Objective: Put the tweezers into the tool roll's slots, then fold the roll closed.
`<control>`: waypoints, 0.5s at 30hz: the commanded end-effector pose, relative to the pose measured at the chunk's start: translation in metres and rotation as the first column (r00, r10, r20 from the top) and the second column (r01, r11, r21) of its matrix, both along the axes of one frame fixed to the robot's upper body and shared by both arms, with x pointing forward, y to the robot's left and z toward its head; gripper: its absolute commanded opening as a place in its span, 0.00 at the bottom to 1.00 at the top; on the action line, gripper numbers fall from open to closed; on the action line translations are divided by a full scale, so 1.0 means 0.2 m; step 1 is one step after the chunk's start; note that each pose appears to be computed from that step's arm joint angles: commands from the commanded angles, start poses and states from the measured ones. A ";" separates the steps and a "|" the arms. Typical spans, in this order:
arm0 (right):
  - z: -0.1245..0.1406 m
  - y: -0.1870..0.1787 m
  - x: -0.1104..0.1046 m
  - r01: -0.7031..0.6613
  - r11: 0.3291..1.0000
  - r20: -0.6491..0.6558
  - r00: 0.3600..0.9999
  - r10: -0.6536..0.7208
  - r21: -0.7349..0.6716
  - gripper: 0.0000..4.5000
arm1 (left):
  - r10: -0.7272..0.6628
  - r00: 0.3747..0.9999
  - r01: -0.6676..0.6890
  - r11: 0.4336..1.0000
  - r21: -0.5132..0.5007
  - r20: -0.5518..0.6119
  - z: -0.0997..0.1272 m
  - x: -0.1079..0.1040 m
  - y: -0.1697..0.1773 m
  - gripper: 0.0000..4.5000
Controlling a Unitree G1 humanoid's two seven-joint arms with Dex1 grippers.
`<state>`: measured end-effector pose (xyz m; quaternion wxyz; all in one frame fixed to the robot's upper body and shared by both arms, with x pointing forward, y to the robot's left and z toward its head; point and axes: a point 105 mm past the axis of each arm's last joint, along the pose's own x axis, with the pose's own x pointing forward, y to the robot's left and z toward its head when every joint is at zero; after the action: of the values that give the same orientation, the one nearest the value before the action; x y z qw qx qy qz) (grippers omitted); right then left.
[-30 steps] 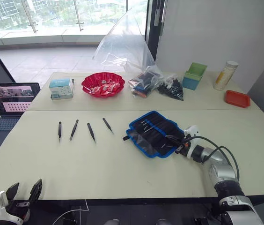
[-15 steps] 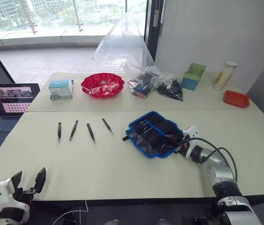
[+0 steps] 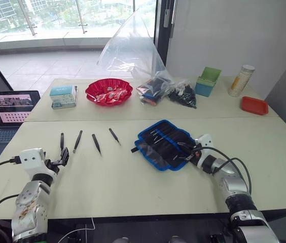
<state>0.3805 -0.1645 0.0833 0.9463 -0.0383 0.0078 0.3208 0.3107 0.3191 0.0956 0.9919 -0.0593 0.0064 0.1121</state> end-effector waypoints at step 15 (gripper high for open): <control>0.01 0.01 0.01 0.042 0.999 0.006 0.999 -0.042 -0.001 0.00 | 0.001 0.987 0.000 1.000 0.006 -0.162 -0.10 0.22 0.05 0.74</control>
<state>0.3835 -0.1642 0.0833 0.9521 -0.0428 0.0096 0.3025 0.3523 0.3336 0.0815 0.9886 -0.0440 0.0711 0.1255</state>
